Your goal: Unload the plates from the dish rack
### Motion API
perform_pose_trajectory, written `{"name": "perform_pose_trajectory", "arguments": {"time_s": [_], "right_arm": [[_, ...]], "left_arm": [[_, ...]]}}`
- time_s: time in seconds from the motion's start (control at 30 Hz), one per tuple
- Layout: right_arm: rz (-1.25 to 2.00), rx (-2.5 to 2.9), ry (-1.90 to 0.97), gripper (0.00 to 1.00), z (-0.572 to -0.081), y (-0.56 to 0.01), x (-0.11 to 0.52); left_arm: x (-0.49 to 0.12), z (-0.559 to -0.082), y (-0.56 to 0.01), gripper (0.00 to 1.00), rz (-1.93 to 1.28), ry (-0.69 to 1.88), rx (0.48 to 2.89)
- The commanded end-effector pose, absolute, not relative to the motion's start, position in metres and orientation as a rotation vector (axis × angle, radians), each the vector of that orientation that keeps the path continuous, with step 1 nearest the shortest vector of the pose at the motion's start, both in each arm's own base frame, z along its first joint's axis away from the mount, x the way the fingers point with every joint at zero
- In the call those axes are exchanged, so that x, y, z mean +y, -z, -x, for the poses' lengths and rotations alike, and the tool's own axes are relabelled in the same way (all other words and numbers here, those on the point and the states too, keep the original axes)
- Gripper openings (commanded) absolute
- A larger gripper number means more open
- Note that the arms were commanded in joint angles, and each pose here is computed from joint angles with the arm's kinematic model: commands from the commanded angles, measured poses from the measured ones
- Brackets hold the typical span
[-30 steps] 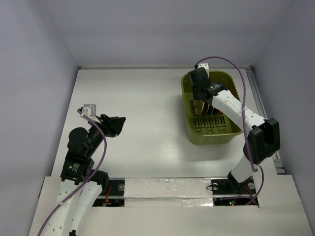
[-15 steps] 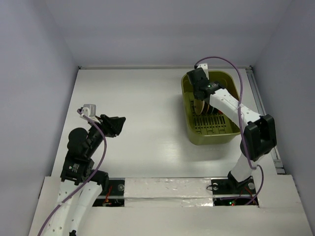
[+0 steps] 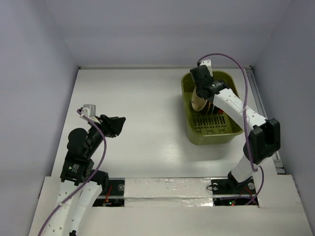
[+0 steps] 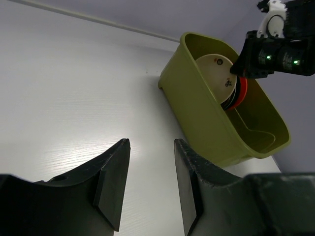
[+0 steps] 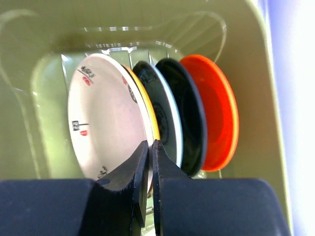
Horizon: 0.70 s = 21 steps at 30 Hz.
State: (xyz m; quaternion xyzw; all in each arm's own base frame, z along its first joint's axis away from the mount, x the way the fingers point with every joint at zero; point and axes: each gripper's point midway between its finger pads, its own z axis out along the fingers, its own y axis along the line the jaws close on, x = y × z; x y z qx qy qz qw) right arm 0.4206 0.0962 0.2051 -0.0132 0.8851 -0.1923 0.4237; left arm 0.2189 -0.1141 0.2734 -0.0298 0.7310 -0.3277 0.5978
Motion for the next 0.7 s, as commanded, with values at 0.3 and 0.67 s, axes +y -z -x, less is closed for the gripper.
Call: {"name": "perform_pose_trajectory", "arguments": {"time_s": [0.3,0.67], "right_arm": [[-0.095,1.905,0.312,0.0,-0.38,-0.368,0.094],[0.063,1.839,-0.234,0.0,-0.351,-0.404,0.184]], "left_arm": [[-0.116,-0.219,-0.282,0.38,0.052,0.771,1.651],[-0.101,-0.22,-0.29,0.38,0.113,0.72,1.611]]}}
